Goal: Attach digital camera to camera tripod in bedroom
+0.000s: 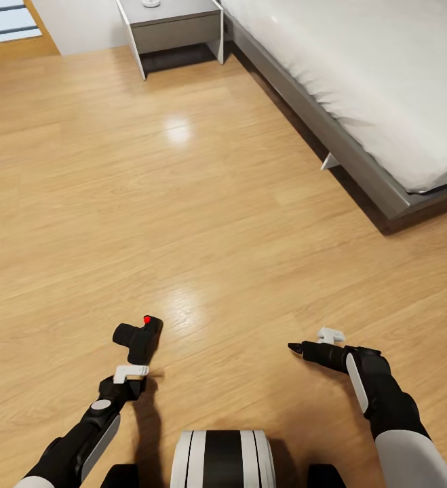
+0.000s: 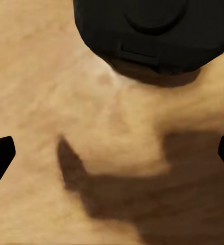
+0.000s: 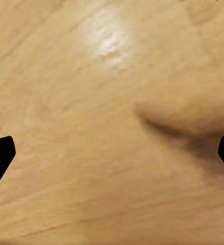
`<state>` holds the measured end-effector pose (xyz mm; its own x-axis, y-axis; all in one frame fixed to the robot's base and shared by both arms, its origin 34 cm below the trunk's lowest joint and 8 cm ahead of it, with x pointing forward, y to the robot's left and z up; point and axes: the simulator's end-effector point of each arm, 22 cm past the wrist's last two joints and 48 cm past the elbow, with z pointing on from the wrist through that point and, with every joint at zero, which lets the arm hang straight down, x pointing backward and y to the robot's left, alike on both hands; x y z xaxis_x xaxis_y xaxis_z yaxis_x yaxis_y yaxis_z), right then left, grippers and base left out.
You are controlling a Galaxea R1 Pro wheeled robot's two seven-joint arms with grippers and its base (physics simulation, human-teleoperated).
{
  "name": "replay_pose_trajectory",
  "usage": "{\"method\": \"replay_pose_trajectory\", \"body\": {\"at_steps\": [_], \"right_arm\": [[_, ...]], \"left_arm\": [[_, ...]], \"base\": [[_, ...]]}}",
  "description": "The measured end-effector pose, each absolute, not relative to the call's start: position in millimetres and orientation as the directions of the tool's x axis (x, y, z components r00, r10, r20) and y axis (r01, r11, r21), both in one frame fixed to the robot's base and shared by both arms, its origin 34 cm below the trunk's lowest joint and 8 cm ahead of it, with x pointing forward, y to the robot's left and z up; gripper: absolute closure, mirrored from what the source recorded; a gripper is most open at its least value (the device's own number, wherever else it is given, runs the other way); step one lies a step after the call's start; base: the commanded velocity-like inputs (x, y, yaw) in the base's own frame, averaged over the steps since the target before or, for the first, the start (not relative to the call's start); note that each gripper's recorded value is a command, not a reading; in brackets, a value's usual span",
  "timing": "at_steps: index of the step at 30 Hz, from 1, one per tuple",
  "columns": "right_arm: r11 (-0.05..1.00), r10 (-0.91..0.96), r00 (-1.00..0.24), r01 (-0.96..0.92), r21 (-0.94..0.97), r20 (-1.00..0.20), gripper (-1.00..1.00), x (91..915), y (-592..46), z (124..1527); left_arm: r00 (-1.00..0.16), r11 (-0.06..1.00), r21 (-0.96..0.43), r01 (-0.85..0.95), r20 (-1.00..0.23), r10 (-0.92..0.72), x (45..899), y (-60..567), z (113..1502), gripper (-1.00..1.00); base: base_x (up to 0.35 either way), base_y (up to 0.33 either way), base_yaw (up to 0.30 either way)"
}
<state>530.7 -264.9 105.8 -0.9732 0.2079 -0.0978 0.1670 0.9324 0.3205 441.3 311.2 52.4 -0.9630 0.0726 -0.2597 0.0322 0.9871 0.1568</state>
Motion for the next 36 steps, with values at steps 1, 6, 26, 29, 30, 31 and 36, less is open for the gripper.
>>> {"method": "replay_pose_trajectory", "body": {"at_steps": [1, 6, 26, 29, 30, 31, 36], "right_arm": [[0.932, 0.208, -0.973, 0.167, 0.321, -0.098, -1.0, 530.7, -264.9, 105.8], [0.932, 0.208, -0.973, 0.167, 0.32, -0.099, -1.0, 530.9, -265.1, 105.8], [0.93, 0.213, -0.972, 0.171, 0.325, -0.098, -1.0, 531.0, -265.4, 106.3], [0.93, 0.213, -0.972, 0.171, 0.326, -0.098, -1.0, 531.0, -265.7, 106.4], [0.93, 0.213, -0.972, 0.171, 0.326, -0.098, -1.0, 531.0, -265.8, 106.4], [0.93, 0.213, -0.972, 0.171, 0.325, -0.098, -1.0, 531.0, -265.9, 106.4], [0.93, 0.213, -0.972, 0.171, 0.325, -0.098, -1.0, 531.0, -266.4, 106.4]], "left_arm": [[-0.962, 0.988, 0.153, 0.034, -0.262, 0.074, 441.9, 310.3, 52.4, -1.0], [-0.959, 0.989, 0.141, 0.041, -0.273, 0.078, 444.3, 307.5, 52.7, -1.0], [-0.942, 0.99, 0.139, 0.035, -0.327, 0.079, 456.5, 309.8, 56.7, -1.0], [-0.94, 0.989, 0.141, 0.037, -0.33, 0.082, 458.0, 310.4, 57.4, -1.0], [-0.94, 0.989, 0.14, 0.037, -0.331, 0.082, 458.4, 309.8, 57.5, -1.0], [-0.94, 0.99, 0.139, 0.037, -0.331, 0.081, 458.5, 309.4, 57.5, -1.0], [-0.938, 0.99, 0.134, 0.038, -0.337, 0.082, 460.8, 305.0, 58.3, -1.0]], "base": [[0.0, 0.0, 0.0], [0.0, 0.0, 0.0], [0.0, 0.0, 0.0], [0.0, 0.0, 0.0], [0.0, 0.0, 0.0], [0.0, 0.0, 0.0], [0.012, 0.0, 0.0]]}}
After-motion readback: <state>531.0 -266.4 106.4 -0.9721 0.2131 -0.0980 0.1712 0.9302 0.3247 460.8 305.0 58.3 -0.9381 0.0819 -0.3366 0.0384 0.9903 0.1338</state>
